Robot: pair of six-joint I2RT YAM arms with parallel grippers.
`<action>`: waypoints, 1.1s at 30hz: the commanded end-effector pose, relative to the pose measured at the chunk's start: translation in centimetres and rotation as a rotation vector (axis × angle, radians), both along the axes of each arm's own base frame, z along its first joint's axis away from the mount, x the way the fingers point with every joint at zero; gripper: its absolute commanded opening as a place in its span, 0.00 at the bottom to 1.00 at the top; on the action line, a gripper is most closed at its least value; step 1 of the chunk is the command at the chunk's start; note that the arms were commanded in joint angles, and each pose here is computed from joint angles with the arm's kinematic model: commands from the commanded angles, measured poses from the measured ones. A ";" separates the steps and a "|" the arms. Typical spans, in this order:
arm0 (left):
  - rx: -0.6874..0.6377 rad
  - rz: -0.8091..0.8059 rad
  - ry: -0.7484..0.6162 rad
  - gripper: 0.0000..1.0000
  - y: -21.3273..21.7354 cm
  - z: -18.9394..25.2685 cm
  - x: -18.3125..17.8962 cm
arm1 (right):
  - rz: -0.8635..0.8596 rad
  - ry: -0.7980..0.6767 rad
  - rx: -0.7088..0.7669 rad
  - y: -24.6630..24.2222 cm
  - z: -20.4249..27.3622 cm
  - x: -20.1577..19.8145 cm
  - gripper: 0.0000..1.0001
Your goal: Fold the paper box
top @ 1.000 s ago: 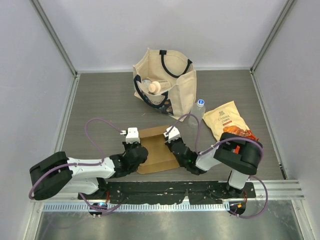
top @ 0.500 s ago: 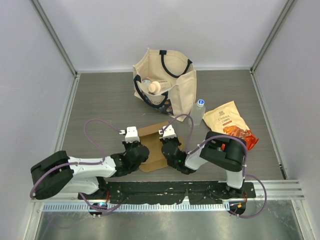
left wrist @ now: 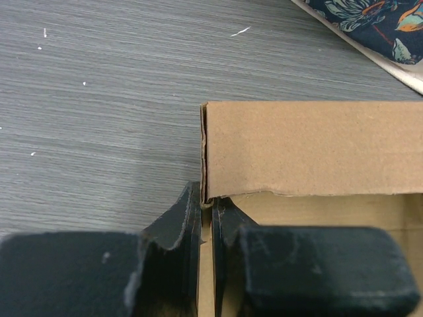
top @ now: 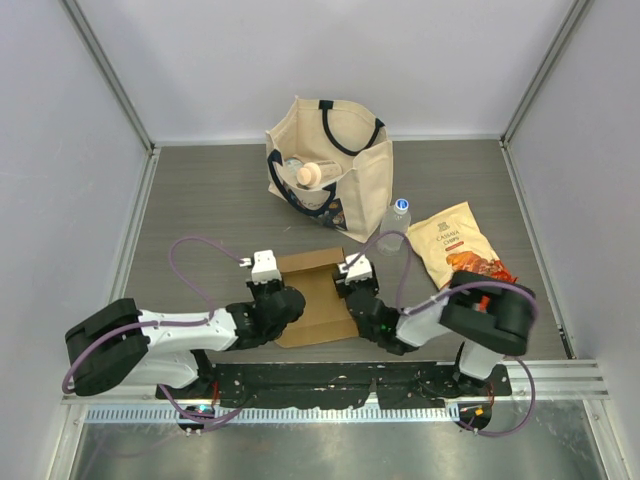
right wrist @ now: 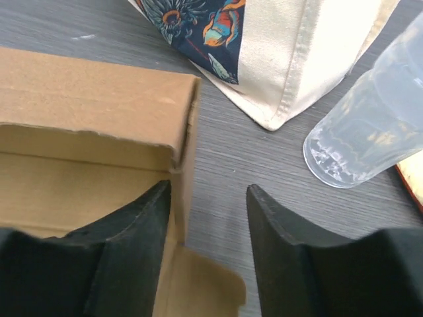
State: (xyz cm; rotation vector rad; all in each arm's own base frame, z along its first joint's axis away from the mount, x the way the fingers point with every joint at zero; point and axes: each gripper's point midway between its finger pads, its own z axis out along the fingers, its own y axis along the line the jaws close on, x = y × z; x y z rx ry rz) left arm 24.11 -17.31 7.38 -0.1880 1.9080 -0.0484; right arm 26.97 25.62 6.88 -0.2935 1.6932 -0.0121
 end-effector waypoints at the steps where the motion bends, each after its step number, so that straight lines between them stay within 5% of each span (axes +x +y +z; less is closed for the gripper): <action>1: -0.048 0.058 -0.047 0.00 -0.3 1.6 0.6 | 0.103 0.096 0.212 0.3 1.6 -1.9 0.60; 11: -0.033 0.053 -0.040 0.00 -0.5 1.8 0.6 | 0.210 0.165 0.263 -0.5 3.9 -4.3 0.62; 17: -0.044 0.053 -0.030 0.00 -0.1 1.9 0.3 | 0.094 0.457 0.410 -3.4 2.4 -5.5 0.67; 21: -0.063 0.053 -0.034 0.00 0.0 2.1 0.2 | 0.260 0.693 0.585 -3.3 2.1 -8.8 0.68; 33: -0.120 0.040 -0.008 0.00 0.6 2.4 -0.7 | 0.452 0.800 0.720 -1.2 1.0 -10.0 0.63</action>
